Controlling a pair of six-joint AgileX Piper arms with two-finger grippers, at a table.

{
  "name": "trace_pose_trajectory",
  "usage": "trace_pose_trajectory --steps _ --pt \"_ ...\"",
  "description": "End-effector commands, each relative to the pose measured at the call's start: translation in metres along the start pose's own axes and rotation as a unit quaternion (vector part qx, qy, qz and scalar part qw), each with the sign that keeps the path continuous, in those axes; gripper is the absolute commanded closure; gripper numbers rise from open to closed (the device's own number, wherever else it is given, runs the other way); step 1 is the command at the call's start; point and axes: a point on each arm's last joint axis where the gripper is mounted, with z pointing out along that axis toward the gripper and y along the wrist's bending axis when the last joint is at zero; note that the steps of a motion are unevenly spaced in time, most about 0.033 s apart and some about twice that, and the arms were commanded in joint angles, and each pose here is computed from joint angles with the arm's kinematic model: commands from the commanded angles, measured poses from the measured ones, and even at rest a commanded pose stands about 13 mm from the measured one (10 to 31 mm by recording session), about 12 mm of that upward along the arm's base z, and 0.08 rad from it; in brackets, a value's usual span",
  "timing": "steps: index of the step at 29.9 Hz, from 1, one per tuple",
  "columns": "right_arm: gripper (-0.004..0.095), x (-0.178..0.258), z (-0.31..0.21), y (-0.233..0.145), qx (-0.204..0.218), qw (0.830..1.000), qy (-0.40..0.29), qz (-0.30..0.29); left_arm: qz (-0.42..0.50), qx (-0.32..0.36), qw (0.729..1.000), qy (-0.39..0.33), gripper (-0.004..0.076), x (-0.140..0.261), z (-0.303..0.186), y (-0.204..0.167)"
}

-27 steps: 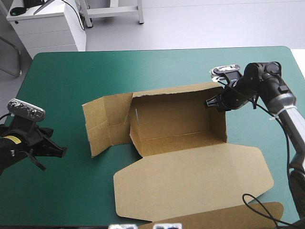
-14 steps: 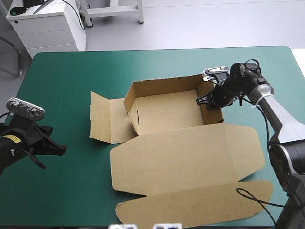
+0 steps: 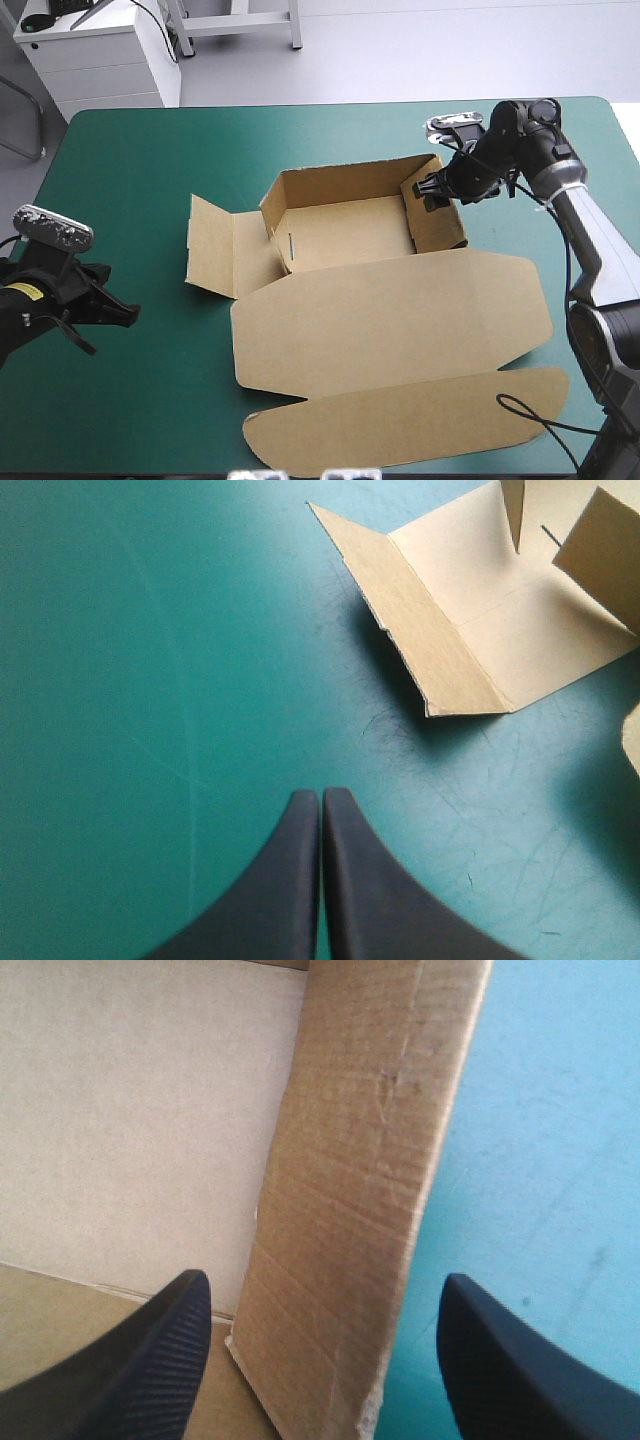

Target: Fold the box

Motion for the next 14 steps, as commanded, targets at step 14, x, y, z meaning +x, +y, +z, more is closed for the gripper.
trace_pose_trajectory --steps 14 --pt "0.03 -0.004 0.014 -0.007 0.009 1.0 0.021 0.005 -0.012 -0.011 0.999 -0.045 0.0731 -0.01 -0.008 0.002"
